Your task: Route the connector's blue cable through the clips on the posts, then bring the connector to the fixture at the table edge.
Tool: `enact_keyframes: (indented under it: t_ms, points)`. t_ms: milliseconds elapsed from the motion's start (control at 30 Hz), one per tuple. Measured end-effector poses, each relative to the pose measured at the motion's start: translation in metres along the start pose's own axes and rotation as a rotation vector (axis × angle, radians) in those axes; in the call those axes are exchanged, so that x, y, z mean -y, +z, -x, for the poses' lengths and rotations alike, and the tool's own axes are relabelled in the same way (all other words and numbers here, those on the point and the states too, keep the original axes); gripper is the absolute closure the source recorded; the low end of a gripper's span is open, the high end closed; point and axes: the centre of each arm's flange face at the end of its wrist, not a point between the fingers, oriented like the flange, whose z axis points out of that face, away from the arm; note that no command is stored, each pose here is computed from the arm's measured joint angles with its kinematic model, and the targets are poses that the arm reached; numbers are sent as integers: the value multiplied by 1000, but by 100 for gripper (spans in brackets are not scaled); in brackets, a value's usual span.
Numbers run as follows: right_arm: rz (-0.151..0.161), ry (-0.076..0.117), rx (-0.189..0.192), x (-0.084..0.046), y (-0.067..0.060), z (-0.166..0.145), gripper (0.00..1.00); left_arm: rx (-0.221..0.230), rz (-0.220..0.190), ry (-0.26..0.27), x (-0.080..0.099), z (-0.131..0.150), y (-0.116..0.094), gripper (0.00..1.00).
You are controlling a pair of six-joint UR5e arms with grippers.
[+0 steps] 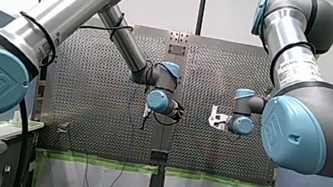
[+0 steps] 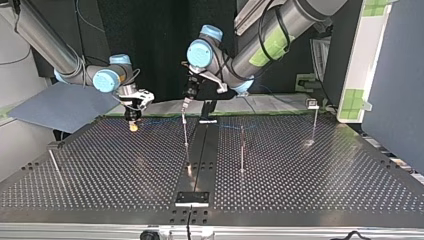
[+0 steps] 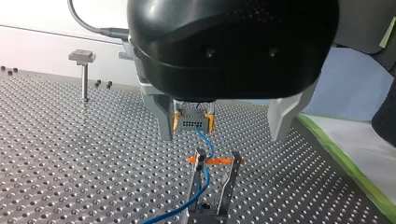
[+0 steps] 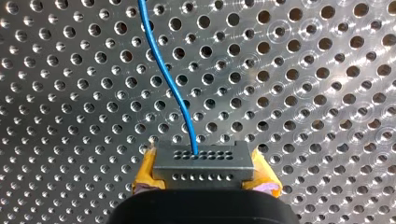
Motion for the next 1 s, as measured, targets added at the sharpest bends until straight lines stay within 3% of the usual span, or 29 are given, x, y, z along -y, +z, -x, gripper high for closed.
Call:
enact_keyframes:
  t_ms: [1000]
  points:
    - [-3, 2, 3, 0, 0, 1, 100, -4, 42, -18, -2, -1, -2, 0]
